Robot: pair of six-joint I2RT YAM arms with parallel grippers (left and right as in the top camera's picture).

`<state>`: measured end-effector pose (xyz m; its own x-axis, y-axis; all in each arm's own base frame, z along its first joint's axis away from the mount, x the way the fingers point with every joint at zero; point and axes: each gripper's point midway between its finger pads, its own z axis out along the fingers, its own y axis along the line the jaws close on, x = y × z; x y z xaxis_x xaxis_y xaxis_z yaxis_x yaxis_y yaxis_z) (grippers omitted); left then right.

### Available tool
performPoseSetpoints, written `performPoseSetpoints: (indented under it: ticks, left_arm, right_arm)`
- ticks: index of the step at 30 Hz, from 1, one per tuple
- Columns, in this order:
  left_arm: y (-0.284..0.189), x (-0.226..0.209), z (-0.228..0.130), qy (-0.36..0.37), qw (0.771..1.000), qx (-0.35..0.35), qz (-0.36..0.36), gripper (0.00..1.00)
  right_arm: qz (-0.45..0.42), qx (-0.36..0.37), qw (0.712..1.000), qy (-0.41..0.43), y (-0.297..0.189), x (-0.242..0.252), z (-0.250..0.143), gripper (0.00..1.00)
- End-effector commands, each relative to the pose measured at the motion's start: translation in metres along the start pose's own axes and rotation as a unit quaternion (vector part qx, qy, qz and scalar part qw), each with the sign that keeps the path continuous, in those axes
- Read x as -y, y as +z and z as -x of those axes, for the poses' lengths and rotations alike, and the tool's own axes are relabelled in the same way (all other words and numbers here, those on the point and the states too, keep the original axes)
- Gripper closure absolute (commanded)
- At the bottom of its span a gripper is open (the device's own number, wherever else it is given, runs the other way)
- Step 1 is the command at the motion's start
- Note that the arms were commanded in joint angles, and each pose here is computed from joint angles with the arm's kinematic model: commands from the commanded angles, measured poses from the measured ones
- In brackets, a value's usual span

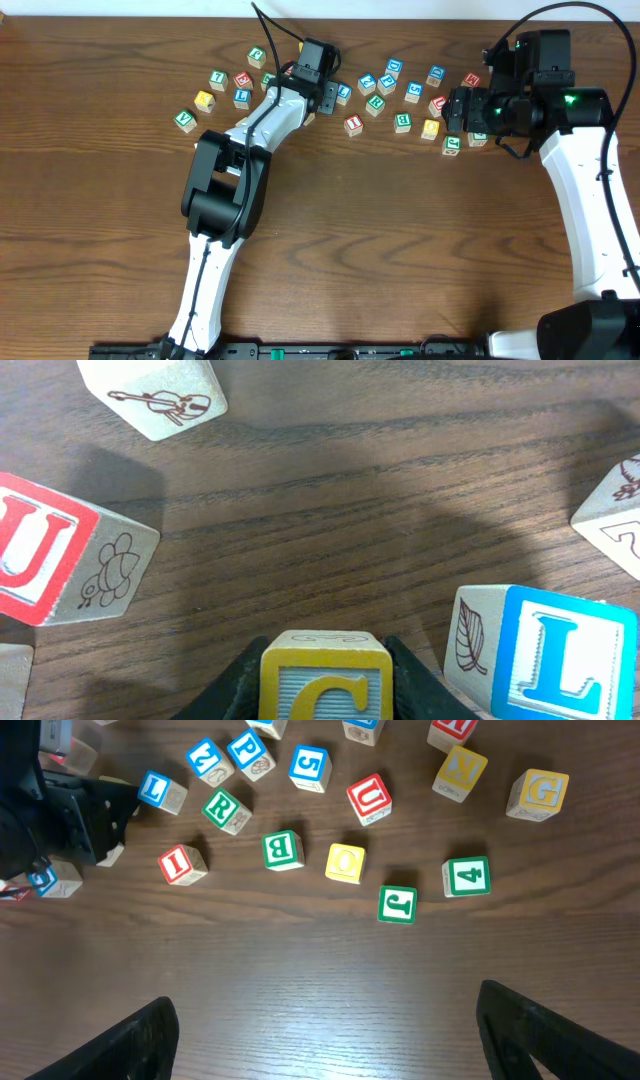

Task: Spell out CORL
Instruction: 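Close the left gripper on the yellow C block and lift, then carry the C block toward the table center with the left gripper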

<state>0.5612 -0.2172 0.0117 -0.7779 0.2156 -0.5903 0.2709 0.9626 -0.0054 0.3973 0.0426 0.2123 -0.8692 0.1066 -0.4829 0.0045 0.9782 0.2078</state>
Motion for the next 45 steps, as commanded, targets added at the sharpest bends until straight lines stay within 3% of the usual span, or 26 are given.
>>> performPoseSetpoints:
  ticks: [1,8,15,23,28,38,45]
  left_arm:
    - [-0.001,-0.005,0.0,-0.002,1.0,0.001,0.008,0.7]
    - [-0.041,-0.01,0.039,-0.006,0.998,0.05,0.022,0.7]
    - [-0.13,-0.019,0.072,-0.028,0.996,0.081,0.037,0.71]
    - [-0.24,-0.003,0.042,-0.063,0.997,0.024,0.023,0.74]
    - [-0.28,0.017,0.006,-0.094,0.995,-0.028,0.017,0.75]
    - [-0.249,0.055,-0.085,-0.111,0.982,-0.148,0.038,0.79]
    - [-0.192,0.053,-0.126,-0.127,0.981,-0.142,0.039,0.79]
  right_arm:
    - [-0.003,0.0,1.0,0.007,-0.001,0.003,-0.001,0.1]
    - [-0.003,0.0,1.0,0.007,-0.001,0.003,-0.001,0.1]
    - [-0.004,0.0,1.0,0.007,-0.001,0.003,-0.001,0.09]
    - [-0.004,0.0,1.0,0.007,-0.001,0.003,-0.001,0.08]
    - [-0.004,0.0,1.0,0.007,-0.001,0.003,-0.001,0.08]
    - [-0.004,0.0,1.0,0.007,-0.001,0.003,-0.001,0.07]
    - [-0.004,0.0,1.0,0.007,-0.001,0.003,-0.001,0.06]
